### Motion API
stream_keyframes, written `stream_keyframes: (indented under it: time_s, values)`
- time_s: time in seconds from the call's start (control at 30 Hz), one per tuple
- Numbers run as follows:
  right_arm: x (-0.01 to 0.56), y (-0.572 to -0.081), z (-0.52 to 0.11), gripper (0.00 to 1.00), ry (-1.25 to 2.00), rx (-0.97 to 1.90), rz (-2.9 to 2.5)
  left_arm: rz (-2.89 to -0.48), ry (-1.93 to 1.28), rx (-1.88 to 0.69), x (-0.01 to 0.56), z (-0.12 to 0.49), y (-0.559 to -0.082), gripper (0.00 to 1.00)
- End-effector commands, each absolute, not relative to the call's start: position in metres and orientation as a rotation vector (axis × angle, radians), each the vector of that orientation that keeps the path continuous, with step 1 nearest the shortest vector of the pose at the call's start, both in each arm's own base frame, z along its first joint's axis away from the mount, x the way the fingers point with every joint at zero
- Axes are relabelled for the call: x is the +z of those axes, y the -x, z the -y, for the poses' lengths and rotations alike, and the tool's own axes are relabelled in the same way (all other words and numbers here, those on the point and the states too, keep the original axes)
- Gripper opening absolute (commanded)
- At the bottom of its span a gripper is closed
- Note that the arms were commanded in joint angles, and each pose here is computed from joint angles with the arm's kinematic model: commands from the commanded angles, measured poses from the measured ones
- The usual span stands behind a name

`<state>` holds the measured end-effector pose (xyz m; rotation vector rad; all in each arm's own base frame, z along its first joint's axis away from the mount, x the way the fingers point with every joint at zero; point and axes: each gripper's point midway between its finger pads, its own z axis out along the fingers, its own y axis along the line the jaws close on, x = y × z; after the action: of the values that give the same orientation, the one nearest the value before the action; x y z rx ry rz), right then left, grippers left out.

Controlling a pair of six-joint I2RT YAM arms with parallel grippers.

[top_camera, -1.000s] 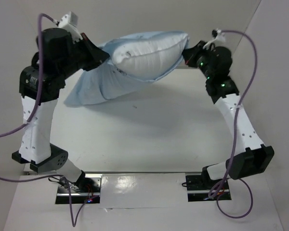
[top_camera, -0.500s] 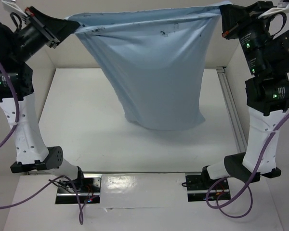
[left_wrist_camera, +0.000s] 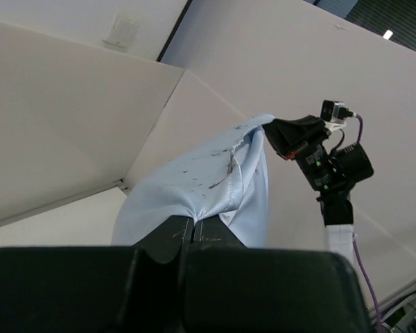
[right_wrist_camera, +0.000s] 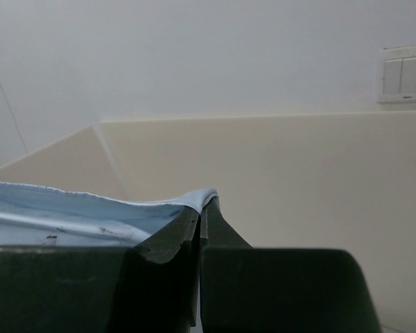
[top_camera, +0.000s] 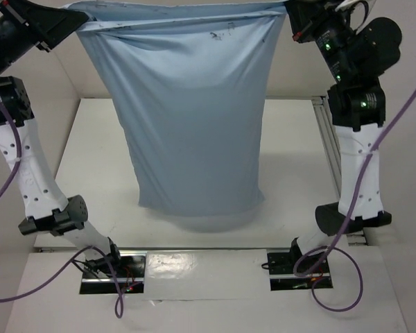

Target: Put the pillow into the pillowcase

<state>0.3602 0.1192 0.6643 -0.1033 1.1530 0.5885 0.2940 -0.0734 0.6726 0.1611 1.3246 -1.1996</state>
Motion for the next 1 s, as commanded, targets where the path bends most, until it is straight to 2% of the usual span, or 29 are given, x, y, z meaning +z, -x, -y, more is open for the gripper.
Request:
stream_keyframes:
  time_s: [0.0, 0.2, 0.43, 0.57, 0.67, 0.77, 0.8, 0.87, 0.97]
  values:
    - [0.712, -0.38, -0.11, 0.0, 0.059, 0.612, -0.925, -1.282, -0.143, -1.206, 0.676, 0.045, -0.333, 0.0]
    - [0.712, -0.43, -0.134, 0.0, 0.088, 0.806, -0.794, -1.298, -0.17, -1.21, 0.665, 0.019, -0.347, 0.0]
    - [0.73, -0.417, -0.14, 0.0, 0.109, 0.922, -0.661, -1.266, -0.244, -1.112, 0.682, 0.024, -0.307, 0.0]
    - [0.716, -0.42, -0.133, 0.0, 0.108, 0.919, -0.721, -1.253, -0.289, -1.082, 0.687, 0.038, -0.285, 0.0]
    - [0.676, -0.438, -0.124, 0.0, 0.08, 0.911, -0.849, -1.252, -0.309, -1.078, 0.688, 0.049, -0.267, 0.0]
    - [0.612, -0.448, -0.11, 0.0, 0.026, 0.892, -0.992, -1.276, -0.382, -1.056, 0.681, 0.07, -0.233, 0.0]
    - [0.563, -0.464, -0.104, 0.0, -0.029, 0.887, -1.099, -1.308, -0.379, -1.083, 0.678, 0.075, -0.231, 0.0]
    - [0.534, -0.455, -0.083, 0.0, -0.065, 0.85, -1.183, -1.302, -0.467, -1.089, 0.676, 0.095, -0.221, 0.0]
    - [0.452, -0.455, -0.065, 0.0, -0.145, 0.827, -1.403, -1.318, -0.449, -1.088, 0.673, 0.098, -0.223, 0.0]
